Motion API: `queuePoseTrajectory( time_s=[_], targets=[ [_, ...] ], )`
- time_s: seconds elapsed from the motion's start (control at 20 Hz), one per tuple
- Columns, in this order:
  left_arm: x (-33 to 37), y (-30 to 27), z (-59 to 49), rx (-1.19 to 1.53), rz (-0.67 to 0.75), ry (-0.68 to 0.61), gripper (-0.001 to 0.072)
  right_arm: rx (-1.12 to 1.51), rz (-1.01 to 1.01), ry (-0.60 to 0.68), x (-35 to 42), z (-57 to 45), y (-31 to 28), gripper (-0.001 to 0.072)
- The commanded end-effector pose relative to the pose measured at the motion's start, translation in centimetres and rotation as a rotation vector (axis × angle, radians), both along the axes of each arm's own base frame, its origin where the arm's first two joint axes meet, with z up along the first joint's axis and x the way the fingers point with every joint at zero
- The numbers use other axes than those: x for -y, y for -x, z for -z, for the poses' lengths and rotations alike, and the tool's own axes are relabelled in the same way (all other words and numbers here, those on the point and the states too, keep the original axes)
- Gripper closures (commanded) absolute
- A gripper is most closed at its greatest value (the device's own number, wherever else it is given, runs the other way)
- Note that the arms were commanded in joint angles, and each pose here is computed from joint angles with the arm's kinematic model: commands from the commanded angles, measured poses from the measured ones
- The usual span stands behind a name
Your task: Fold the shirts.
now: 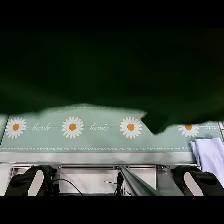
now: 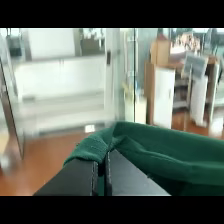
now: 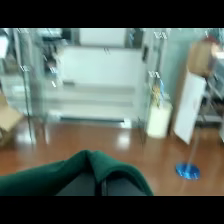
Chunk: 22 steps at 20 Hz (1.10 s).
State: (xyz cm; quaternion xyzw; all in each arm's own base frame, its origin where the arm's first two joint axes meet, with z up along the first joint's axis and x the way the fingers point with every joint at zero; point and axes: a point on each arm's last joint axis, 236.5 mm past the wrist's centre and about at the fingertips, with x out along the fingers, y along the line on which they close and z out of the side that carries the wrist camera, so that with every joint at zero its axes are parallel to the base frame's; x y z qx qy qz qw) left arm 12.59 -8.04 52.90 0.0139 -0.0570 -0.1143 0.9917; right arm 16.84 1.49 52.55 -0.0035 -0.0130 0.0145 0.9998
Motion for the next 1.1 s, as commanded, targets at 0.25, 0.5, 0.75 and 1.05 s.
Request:
queuePoseTrajectory(
  time_s=[0.25, 0.5, 0.75, 1.05],
  targets=[
    [0.7, 6.1, 10.2, -0.370, -0.032, -0.022, 0.0681, -0.400, 0.072, 0.013, 1.2, 9.6, 6.2, 0.0683],
    [-0.8, -1.4, 19.0, -0.735, 0.036, -0.021, 0.0681, -0.768, -0.043, 0.007, 0.2, 17.8, -2.8, 0.0683],
    [-3.4, -12.7, 31.0, -0.987, 0.059, 0.090, 0.0681, -1.050, -0.118, -0.037, 0.4, 28.4, -15.1, 0.0683],
    [-6.6, -25.3, 39.2, -1.011, -0.010, 0.172, 0.0680, -0.939, -0.165, -0.104, 0.2, 35.0, -29.7, 0.0683]
  ],
)
